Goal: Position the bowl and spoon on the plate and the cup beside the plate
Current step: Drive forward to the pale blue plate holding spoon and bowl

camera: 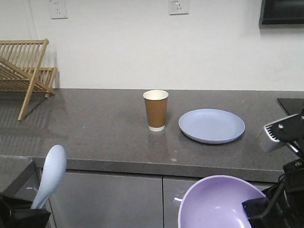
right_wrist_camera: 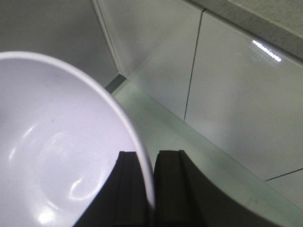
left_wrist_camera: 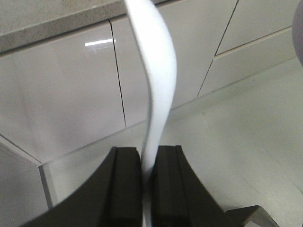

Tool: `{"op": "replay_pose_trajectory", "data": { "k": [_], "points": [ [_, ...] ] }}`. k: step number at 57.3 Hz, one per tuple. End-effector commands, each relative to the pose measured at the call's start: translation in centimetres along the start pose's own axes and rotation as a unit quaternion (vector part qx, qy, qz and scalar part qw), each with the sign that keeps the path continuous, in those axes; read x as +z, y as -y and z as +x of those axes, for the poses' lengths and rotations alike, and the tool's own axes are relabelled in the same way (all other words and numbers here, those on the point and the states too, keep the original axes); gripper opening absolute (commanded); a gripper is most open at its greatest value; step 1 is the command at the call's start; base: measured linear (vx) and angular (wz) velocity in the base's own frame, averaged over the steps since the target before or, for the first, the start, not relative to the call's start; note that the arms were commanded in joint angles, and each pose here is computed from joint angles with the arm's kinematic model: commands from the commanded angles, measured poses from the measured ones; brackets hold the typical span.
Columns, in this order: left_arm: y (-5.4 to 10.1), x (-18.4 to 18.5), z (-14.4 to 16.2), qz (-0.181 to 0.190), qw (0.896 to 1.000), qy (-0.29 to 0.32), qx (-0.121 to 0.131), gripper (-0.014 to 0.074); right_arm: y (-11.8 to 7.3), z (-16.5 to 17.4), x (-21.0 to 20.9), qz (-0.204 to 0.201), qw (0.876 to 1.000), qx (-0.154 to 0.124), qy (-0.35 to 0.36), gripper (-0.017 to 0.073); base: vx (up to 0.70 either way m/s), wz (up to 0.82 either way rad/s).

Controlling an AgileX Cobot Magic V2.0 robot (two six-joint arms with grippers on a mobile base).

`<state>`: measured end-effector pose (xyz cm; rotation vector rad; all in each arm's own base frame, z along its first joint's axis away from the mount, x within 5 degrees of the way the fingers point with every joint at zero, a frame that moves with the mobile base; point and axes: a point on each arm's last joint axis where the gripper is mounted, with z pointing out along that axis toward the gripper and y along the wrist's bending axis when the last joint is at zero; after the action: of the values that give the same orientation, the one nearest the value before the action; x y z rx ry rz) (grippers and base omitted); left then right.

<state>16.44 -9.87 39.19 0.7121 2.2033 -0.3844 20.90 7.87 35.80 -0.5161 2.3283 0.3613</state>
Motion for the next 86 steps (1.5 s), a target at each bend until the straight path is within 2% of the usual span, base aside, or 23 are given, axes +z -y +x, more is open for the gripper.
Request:
{"op": "replay_pose_trajectory", "data": {
  "k": [1,86],
  "points": [
    [0.28,-1.13,-1.15,0.002,0.999,0.053,-0.001,0.0136,-0.14,-1.17,-1.27,0.005,0.998,-0.001,0.055,0.0102,0.22,-0.15],
    [0.28,-1.13,-1.15,0.002,0.999,0.053,-0.001,0.0136,-0.14,-1.18,-1.28,0.006,0.998,-0.001,0.055,0.0102,0.17,-0.09]
  ]
}}
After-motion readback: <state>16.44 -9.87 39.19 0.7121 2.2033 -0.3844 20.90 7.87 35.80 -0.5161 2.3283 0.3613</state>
